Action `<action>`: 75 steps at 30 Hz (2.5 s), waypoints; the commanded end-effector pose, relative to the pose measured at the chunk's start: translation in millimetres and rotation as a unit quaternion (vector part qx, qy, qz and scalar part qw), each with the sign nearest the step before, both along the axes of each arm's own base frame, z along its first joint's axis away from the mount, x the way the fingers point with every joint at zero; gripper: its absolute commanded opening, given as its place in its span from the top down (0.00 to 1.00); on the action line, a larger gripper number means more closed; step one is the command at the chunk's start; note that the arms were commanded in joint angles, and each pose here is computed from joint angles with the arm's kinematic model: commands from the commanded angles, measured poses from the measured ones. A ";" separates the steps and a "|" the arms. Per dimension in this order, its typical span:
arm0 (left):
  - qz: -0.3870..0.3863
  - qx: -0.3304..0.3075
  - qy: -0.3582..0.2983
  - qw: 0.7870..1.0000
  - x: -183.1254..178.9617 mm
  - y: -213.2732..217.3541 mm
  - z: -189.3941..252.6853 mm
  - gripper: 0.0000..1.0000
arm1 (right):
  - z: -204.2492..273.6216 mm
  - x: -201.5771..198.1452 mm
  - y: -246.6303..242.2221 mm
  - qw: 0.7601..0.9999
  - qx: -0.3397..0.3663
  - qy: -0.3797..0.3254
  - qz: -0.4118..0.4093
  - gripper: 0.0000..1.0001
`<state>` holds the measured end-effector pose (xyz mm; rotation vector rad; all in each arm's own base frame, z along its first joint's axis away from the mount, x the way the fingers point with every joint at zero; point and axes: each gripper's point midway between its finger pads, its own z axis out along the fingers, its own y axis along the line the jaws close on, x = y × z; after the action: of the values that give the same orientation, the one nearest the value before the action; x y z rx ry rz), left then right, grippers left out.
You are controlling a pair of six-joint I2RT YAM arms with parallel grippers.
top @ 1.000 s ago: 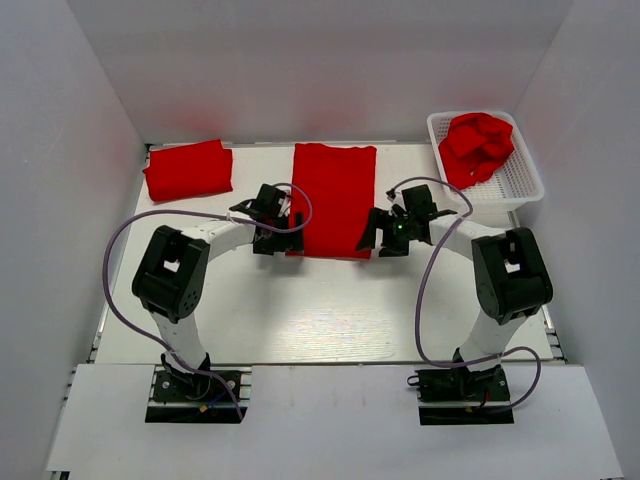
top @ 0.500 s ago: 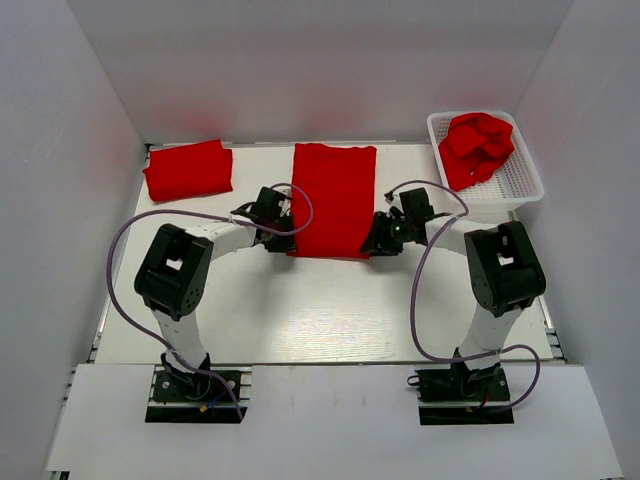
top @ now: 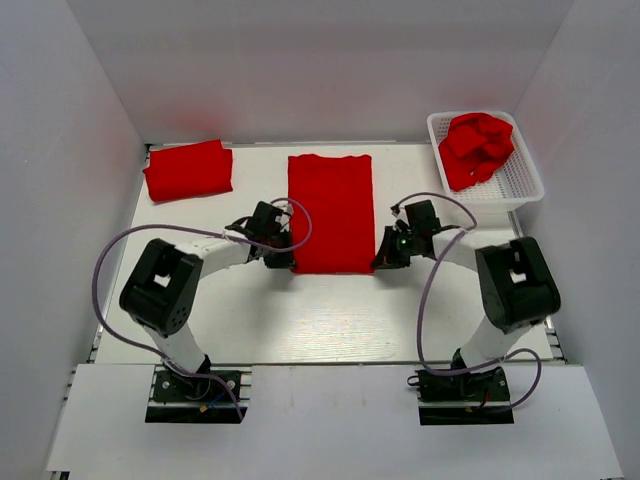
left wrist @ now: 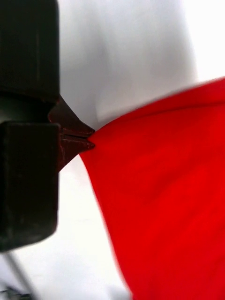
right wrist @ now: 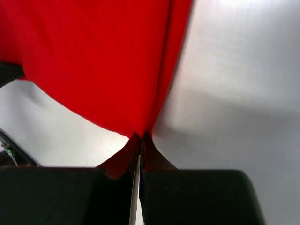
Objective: Fold and stack the t-shirts
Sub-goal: Grab one side of the 2/3 rectangular tshirt with both arms, then fold the long partially folded tshirt into a neat square
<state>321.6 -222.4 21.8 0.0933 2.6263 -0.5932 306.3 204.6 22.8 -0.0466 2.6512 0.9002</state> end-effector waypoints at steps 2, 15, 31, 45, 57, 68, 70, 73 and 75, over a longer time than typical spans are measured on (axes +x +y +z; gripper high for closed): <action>-0.050 -0.025 0.020 0.998 -50.9 -12.0 39.5 1.00 | 25.5 -42.8 -16.0 0.999 -0.027 -0.009 0.025 1.00; -0.070 -0.048 -0.032 0.996 -66.2 -18.8 131.6 1.00 | 108.9 -58.1 -36.2 0.995 -0.058 -0.079 0.030 1.00; 0.091 0.030 -0.164 0.982 73.0 -9.4 204.9 1.00 | 161.0 77.3 -23.7 0.987 -0.060 -0.139 -0.046 1.00; 0.148 0.065 -0.184 0.970 156.0 15.2 191.2 1.00 | 160.8 142.7 -27.7 0.987 -0.057 -0.146 -0.039 1.00; 0.155 0.068 -0.168 0.971 205.6 25.4 156.4 1.00 | 146.1 203.0 -19.4 0.984 -0.037 -0.172 -0.030 1.00; 0.137 0.032 -0.170 0.975 236.0 16.0 118.2 1.00 | 100.1 242.0 -13.6 0.985 -0.021 -0.161 -0.058 1.00; 0.140 0.023 -0.181 0.973 248.3 16.6 108.3 0.94 | 102.4 260.4 -8.2 0.980 0.002 -0.185 -0.079 1.00; 0.146 -0.004 -0.211 0.967 276.8 14.6 119.0 0.23 | 107.2 291.4 -3.6 0.969 0.034 -0.215 -0.116 0.47; 0.160 0.017 -0.192 0.968 288.3 23.6 100.6 0.00 | 122.7 320.1 -8.5 0.961 0.042 -0.242 -0.130 0.10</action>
<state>578.2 -214.2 99.1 -0.1417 2.3009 -0.3836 567.8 206.4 92.5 0.0299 2.3443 0.7873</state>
